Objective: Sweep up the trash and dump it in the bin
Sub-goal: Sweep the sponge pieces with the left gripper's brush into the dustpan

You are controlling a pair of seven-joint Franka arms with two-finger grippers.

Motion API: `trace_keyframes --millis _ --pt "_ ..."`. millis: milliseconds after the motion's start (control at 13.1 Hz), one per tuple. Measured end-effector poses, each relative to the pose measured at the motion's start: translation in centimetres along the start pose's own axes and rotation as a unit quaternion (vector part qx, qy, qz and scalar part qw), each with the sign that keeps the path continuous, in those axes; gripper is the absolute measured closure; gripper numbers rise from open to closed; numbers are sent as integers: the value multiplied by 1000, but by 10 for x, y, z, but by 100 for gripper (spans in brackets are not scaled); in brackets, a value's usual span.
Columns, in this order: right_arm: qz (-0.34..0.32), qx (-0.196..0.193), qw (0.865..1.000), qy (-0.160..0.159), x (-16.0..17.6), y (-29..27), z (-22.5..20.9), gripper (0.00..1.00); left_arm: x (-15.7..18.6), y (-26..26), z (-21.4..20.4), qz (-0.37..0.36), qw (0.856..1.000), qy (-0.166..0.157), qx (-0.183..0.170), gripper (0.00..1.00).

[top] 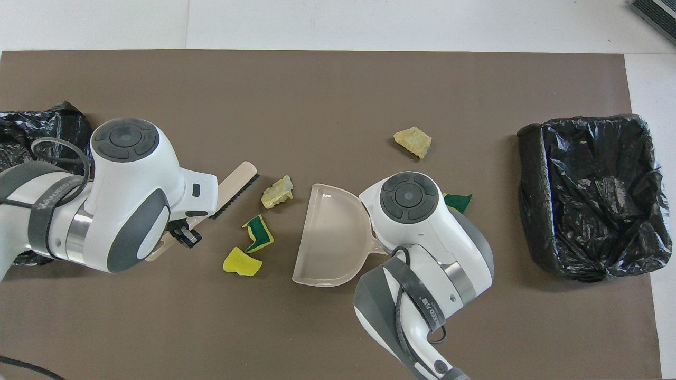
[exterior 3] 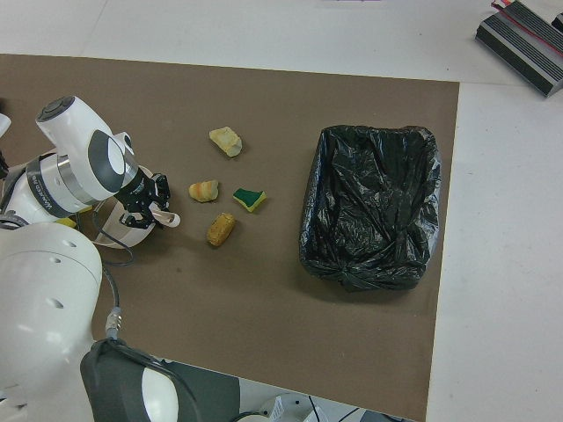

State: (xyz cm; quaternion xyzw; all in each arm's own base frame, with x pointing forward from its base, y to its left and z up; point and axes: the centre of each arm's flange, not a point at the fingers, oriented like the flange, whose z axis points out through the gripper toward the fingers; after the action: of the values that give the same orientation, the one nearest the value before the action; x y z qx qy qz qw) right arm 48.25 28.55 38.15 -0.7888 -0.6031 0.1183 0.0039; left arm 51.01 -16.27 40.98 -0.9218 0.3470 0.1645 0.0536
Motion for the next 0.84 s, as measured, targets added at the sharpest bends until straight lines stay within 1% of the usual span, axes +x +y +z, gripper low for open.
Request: trace_keyframes --millis 76,152,228,304,381,457,533,609,685,837 --pt "-2 0 1000 0 0 0 0 68 -7 1 7 -54 998 -14 -5 73" --pt "-2 0 1000 0 0 0 0 68 -13 6 14 -113 993 -27 -7 73" --pt "-3 0 1000 0 0 0 0 68 -18 14 20 -178 983 -39 -9 73" --pt "-3 0 1000 0 0 0 0 68 -22 23 24 -237 970 -45 -11 73" --pt "-4 0 1000 0 0 0 0 68 -25 34 28 -306 951 -50 -14 73" --pt "-7 0 1000 0 0 0 0 68 -29 47 33 -349 935 -55 -14 73" --pt "-10 0 1000 0 0 0 0 68 -34 60 41 -367 928 -57 -15 73" --pt "-12 0 1000 0 0 0 0 68 -38 71 50 -368 929 -46 -15 73" --pt "-18 1 1000 -1 0 0 1 68 -40 79 58 -359 933 -24 -24 73" --pt "-44 2 999 -2 -2 0 6 68 -35 84 65 -319 946 19 -59 73"
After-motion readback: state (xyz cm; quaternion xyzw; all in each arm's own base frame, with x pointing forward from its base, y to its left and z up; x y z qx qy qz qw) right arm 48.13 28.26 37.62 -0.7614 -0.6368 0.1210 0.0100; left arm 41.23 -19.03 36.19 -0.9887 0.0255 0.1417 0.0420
